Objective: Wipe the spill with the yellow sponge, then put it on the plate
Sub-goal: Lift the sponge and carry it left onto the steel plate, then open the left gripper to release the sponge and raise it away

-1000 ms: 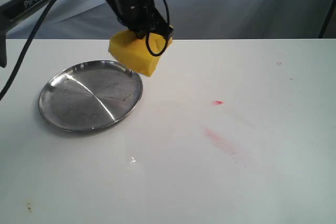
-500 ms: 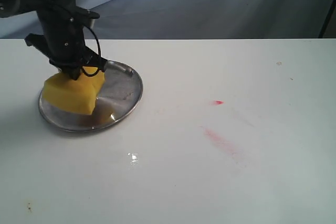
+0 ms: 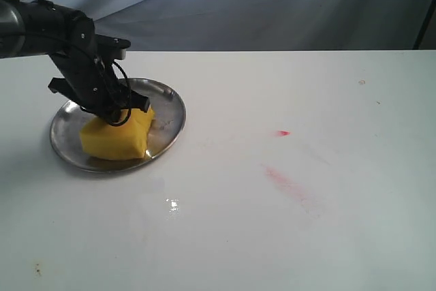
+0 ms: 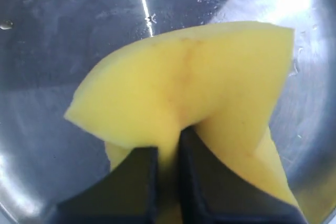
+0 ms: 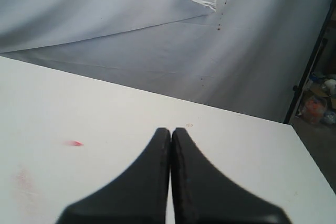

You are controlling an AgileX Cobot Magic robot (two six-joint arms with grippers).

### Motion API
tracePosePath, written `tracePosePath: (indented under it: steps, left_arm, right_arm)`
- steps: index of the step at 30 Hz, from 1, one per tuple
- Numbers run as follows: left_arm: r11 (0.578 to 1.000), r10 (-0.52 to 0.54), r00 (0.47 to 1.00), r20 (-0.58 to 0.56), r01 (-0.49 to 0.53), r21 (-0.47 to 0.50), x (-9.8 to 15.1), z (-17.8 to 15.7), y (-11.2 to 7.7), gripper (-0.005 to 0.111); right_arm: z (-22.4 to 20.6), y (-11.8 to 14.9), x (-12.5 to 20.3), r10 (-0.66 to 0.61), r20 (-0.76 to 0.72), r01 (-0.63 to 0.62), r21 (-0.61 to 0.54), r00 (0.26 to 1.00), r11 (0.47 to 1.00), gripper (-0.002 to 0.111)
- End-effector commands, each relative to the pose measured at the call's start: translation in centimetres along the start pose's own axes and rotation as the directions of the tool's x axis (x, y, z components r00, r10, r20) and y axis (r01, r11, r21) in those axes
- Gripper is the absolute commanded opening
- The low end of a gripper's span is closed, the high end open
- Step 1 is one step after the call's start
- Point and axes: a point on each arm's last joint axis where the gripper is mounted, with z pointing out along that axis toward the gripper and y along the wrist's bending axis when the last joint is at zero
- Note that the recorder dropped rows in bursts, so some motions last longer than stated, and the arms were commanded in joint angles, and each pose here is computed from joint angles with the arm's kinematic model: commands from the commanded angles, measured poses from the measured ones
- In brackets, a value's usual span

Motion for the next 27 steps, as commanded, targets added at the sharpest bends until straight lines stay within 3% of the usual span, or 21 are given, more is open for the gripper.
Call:
tracePosePath:
  steps: [1, 6, 9, 16, 27]
  left_arm:
    - [1.0, -0.011, 1.0, -0.014, 0.011, 0.005, 0.2, 0.6, 0.0, 0.025]
    - [1.0, -0.012, 1.0, 0.027, 0.012, 0.008, -0.2, 0.2, 0.0, 0.066]
    - [1.0, -0.007, 0.999, 0.031, 0.007, 0.006, -0.3, 0.1, 0.1, 0.076]
    - [1.0, 0.001, 0.993, 0.115, -0.001, 0.002, -1.0, -1.9, 0.2, 0.076]
    - [1.0, -0.009, 0.958, 0.285, 0.007, 0.01, -1.7, -8.7, 0.6, 0.076]
  right_arm:
    - [0.0, 0.0, 0.1, -0.009, 0.006, 0.009, 0.005, 1.0, 1.0, 0.0]
    - [0.0, 0.0, 0.1, -0.009, 0.006, 0.009, 0.005, 1.0, 1.0, 0.0]
    - [0.0, 0.0, 0.1, -0.009, 0.006, 0.009, 0.005, 1.0, 1.0, 0.0]
    - [0.0, 0.0, 0.1, -0.009, 0.006, 0.009, 0.005, 1.0, 1.0, 0.0]
    - [0.0, 0.0, 0.1, -0.009, 0.006, 0.009, 0.005, 1.0, 1.0, 0.0]
